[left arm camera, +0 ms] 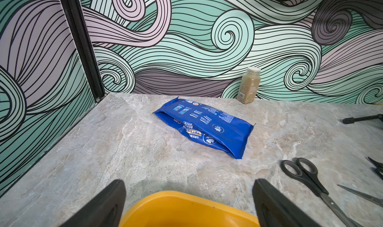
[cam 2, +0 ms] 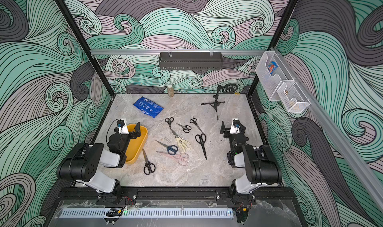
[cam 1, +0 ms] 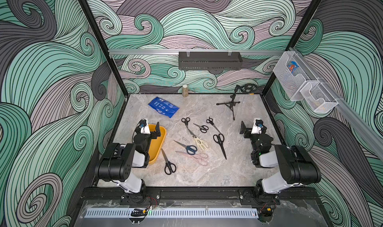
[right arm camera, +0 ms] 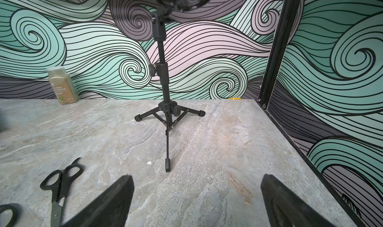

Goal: Put the scissors into the storage box
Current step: Move the storage box to the center of the board, then pick up the scissors from the center of the board.

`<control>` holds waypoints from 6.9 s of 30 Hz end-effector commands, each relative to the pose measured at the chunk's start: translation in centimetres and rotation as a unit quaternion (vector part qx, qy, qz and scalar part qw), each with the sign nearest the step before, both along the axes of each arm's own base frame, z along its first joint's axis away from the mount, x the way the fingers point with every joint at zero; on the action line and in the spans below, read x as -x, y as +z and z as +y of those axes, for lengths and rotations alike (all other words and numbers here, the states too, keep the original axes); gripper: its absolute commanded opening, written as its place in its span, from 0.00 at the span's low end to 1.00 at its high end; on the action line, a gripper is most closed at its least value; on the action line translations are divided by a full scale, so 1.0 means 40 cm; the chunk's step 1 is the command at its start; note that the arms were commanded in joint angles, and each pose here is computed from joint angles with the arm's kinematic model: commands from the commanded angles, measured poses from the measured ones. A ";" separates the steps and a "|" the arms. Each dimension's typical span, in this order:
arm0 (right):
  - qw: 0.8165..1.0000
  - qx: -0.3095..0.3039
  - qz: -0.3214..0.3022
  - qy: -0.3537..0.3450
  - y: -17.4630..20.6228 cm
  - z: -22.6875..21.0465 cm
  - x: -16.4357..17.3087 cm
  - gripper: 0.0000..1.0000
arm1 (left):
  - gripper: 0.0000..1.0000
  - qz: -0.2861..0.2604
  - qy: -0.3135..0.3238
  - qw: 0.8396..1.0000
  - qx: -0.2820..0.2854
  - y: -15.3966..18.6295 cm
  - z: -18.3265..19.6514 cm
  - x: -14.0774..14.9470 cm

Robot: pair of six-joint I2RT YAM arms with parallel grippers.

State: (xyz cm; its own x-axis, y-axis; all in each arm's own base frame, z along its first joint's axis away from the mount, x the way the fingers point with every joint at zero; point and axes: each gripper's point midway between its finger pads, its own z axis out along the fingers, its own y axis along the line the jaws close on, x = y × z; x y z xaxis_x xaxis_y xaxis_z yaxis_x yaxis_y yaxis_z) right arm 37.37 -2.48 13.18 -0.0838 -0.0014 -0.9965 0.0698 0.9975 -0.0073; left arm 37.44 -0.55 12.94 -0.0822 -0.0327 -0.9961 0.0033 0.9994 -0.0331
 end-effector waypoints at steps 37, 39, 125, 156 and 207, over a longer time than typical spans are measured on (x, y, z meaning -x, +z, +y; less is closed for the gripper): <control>0.977 -0.184 0.095 -0.040 0.160 0.009 -0.065 0.97 | 0.98 0.074 0.110 0.988 0.085 0.252 0.082 -0.095; 0.969 -0.205 0.135 -0.039 0.147 0.045 -0.061 0.95 | 0.99 0.102 0.118 0.982 0.109 0.246 0.082 -0.099; 0.753 0.216 0.442 0.437 -0.185 1.061 0.517 0.54 | 0.98 0.265 0.132 0.877 0.379 -0.032 0.180 -0.017; 0.726 0.275 0.474 0.415 -0.294 1.134 0.500 0.44 | 0.99 0.215 0.090 0.883 0.408 0.047 0.212 -0.025; 0.784 0.110 0.487 0.369 -0.083 1.106 0.345 0.00 | 0.99 0.249 0.061 0.870 0.422 0.005 0.186 -0.042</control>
State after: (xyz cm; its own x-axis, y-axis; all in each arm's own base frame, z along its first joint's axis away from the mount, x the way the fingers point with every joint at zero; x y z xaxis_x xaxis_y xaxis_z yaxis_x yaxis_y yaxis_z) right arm 22.59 40.41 7.64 -0.6697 -0.6347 -0.3856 -0.7053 0.7062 0.0625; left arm 38.58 6.86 12.34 -0.4394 -0.7851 -0.4365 -0.3516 0.5975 -0.7207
